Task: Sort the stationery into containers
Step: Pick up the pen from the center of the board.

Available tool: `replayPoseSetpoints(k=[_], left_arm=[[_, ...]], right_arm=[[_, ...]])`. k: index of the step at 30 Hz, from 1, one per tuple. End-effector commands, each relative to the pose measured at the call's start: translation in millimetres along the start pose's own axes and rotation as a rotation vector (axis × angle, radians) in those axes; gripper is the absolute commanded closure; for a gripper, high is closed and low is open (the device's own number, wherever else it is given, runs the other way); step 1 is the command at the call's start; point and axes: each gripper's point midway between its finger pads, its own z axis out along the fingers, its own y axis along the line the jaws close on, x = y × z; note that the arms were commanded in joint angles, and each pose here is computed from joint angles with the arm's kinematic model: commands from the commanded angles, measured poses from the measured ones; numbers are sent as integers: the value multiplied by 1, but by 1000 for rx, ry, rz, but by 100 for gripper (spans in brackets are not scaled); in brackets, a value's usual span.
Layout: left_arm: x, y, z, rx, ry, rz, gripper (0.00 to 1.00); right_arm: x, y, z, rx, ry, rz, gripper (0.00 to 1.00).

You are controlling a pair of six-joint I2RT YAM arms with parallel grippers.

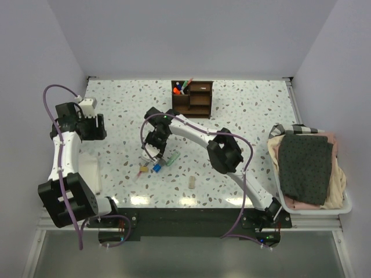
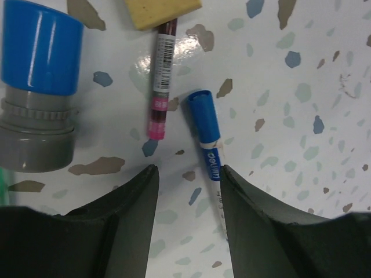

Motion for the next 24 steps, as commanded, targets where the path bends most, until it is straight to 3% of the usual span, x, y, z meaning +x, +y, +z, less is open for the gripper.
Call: replayPoseSetpoints(k=[1, 17, 20, 24], left_arm=[[-6, -1, 3, 24, -33, -9, 33], [1, -27, 3, 158, -39, -37, 34], [-3, -36, -3, 200, -53, -34, 34], [-9, -43, -15, 222, -83, -2, 34]], right_arm=[[3, 18, 2, -76, 8, -28, 50], [17, -5, 19, 20, 25, -64, 32], [19, -4, 26, -17, 34, -92, 29], [30, 21, 34, -172, 85, -153, 31]])
